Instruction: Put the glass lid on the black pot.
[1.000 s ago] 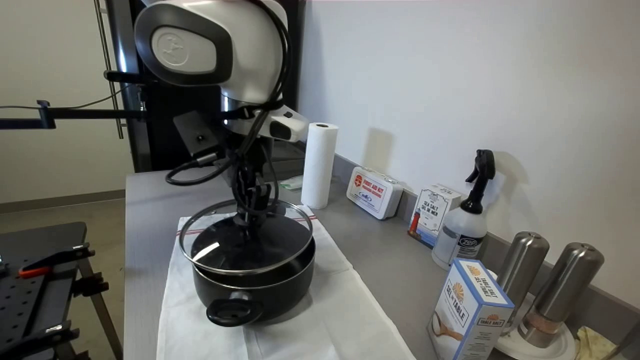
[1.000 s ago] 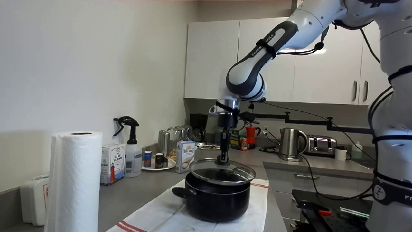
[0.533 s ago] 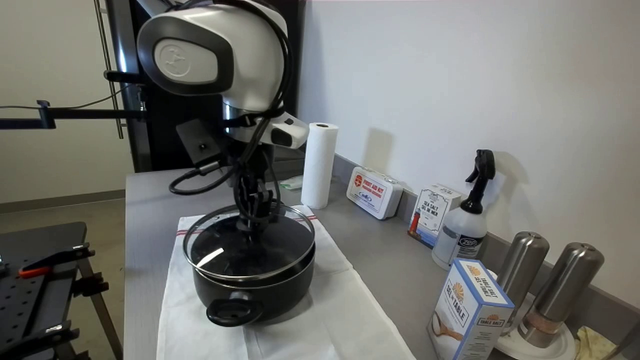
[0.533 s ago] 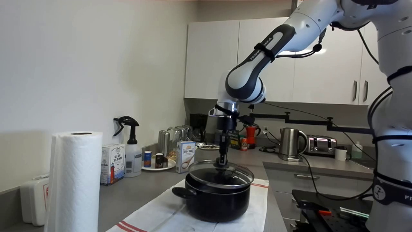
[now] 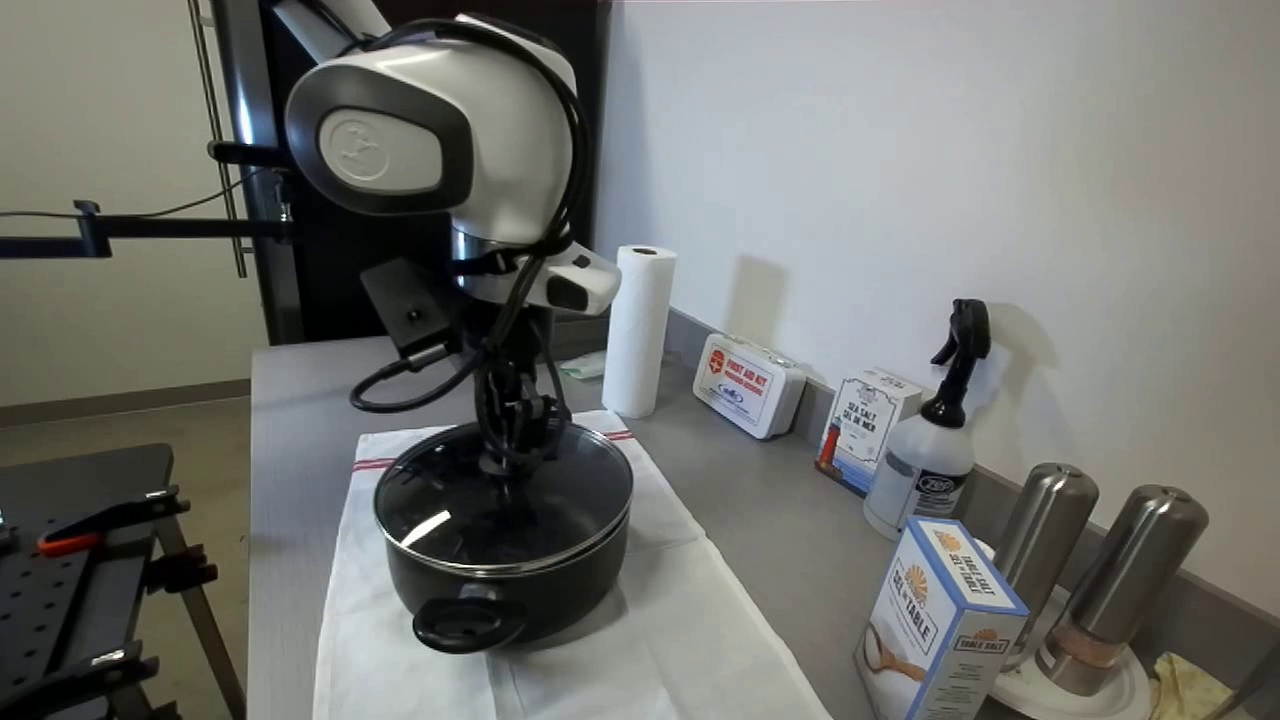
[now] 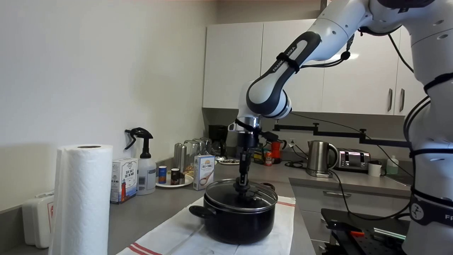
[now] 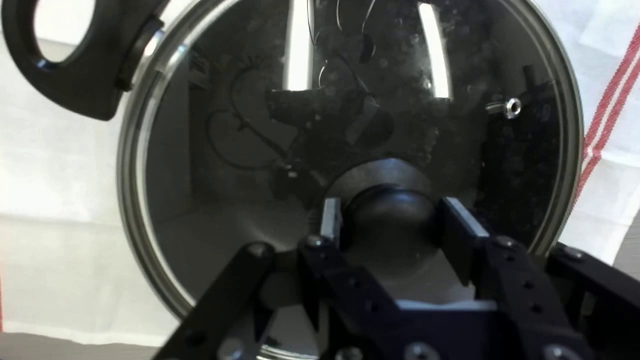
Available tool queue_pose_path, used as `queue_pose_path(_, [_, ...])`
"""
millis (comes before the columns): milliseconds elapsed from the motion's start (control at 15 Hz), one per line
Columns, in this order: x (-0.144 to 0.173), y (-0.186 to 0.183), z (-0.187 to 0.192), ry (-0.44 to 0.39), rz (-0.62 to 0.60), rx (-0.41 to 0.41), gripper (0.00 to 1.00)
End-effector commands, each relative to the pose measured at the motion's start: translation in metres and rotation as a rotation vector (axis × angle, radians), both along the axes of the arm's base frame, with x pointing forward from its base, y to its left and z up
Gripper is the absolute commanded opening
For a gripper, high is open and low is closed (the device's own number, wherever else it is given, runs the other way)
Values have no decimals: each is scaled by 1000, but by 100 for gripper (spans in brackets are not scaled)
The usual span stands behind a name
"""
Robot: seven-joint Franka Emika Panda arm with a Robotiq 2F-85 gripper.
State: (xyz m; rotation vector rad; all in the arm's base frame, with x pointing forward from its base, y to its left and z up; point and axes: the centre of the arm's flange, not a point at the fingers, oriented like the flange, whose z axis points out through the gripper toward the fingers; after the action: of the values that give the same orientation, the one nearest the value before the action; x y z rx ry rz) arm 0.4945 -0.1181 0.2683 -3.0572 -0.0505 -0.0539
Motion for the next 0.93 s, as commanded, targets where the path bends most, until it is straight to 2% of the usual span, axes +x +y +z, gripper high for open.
queue_pose_path(0, [9, 2, 6, -23, -2, 3, 25])
queue_pose_path(867, [18, 10, -1, 4, 19, -5, 25])
